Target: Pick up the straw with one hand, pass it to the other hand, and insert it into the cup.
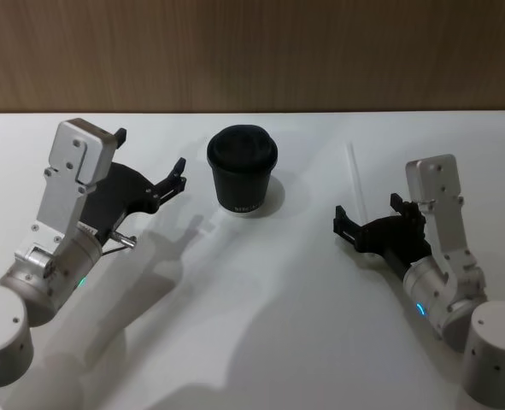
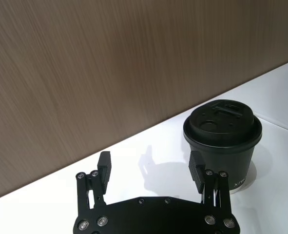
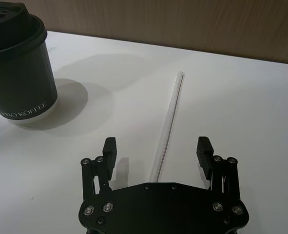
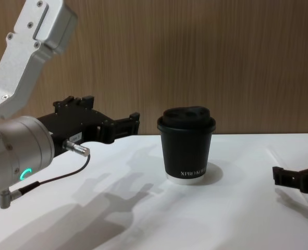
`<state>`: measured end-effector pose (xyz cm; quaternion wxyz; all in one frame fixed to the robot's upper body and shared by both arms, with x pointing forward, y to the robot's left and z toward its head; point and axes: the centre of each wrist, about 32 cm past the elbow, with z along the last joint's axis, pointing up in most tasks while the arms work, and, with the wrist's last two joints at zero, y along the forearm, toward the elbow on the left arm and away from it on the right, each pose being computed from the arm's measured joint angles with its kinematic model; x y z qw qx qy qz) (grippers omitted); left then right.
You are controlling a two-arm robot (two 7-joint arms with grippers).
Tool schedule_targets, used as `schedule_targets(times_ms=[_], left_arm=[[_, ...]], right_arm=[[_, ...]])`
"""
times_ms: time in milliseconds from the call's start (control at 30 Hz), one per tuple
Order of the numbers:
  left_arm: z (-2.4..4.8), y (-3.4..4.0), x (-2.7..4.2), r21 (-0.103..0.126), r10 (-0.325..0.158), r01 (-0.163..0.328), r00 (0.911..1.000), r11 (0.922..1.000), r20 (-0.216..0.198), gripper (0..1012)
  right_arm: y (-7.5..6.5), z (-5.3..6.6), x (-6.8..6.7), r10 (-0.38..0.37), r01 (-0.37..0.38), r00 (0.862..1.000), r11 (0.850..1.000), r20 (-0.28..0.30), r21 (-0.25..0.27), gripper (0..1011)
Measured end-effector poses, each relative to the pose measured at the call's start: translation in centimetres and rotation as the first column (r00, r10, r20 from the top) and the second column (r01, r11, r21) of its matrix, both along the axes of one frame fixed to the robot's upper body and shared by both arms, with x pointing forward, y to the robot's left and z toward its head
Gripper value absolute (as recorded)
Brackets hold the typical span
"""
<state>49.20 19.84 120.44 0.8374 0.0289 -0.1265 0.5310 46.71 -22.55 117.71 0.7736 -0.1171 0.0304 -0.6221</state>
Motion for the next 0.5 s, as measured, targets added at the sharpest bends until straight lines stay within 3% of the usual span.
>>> schedule_targets(times_ms=[500], left_arm=[[0.0,0.0,0.0,0.0,0.0,0.0,1.0,1.0,0.0,1003]], right_arm=[[0.09,-0.25,0.48,-0.008,0.009,1.0,1.0,-0.026,0.005,1001]])
